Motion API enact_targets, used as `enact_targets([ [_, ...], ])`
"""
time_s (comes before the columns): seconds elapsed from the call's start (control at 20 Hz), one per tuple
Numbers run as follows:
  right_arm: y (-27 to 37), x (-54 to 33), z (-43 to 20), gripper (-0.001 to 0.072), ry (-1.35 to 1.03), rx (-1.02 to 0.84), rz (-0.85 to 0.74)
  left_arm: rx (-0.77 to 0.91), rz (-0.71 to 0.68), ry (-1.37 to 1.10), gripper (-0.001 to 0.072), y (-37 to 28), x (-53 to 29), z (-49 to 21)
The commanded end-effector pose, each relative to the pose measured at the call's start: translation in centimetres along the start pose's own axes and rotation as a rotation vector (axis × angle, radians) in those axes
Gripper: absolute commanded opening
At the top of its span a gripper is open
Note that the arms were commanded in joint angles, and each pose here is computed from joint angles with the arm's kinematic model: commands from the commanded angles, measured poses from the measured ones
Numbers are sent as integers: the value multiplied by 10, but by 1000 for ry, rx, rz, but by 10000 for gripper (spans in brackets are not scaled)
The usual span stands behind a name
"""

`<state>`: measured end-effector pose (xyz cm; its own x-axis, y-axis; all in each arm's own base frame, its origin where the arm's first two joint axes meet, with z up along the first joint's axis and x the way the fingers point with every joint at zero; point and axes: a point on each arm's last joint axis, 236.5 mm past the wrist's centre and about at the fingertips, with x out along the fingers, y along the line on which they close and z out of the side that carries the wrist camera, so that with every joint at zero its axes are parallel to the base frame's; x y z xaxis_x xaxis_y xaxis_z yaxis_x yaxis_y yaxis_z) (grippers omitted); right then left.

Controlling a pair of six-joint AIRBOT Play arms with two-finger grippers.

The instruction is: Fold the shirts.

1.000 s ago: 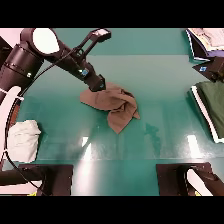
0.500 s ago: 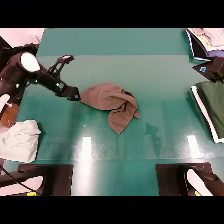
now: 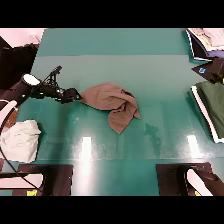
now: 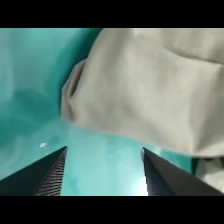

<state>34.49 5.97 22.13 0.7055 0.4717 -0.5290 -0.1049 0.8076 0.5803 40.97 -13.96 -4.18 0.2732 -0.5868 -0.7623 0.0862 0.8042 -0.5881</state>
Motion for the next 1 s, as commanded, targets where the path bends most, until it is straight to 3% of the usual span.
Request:
enact_targets([
  [0.0,1,0,-5,18,22,-1,3,-40,-83,-14,544,2,23,4],
  [0.35,1,0,-6,18,24,0,3,-59,-74,-47,540,7,27,12],
  [0.45,1,0,-8,18,36,0,5,-64,-81,-56,221,5,26,15],
  [0.5,2,0,-12,18,49,0,7,-68,-88,-65,138,3,26,17],
  [0.6,2,0,-18,18,77,0,10,-60,-107,-85,126,-1,25,22],
  [0.65,3,-1,-22,18,94,1,13,-55,-110,-88,33,-2,24,23],
  [0.95,2,-2,-35,18,147,-3,9,39,-149,-61,27,-26,7,32],
])
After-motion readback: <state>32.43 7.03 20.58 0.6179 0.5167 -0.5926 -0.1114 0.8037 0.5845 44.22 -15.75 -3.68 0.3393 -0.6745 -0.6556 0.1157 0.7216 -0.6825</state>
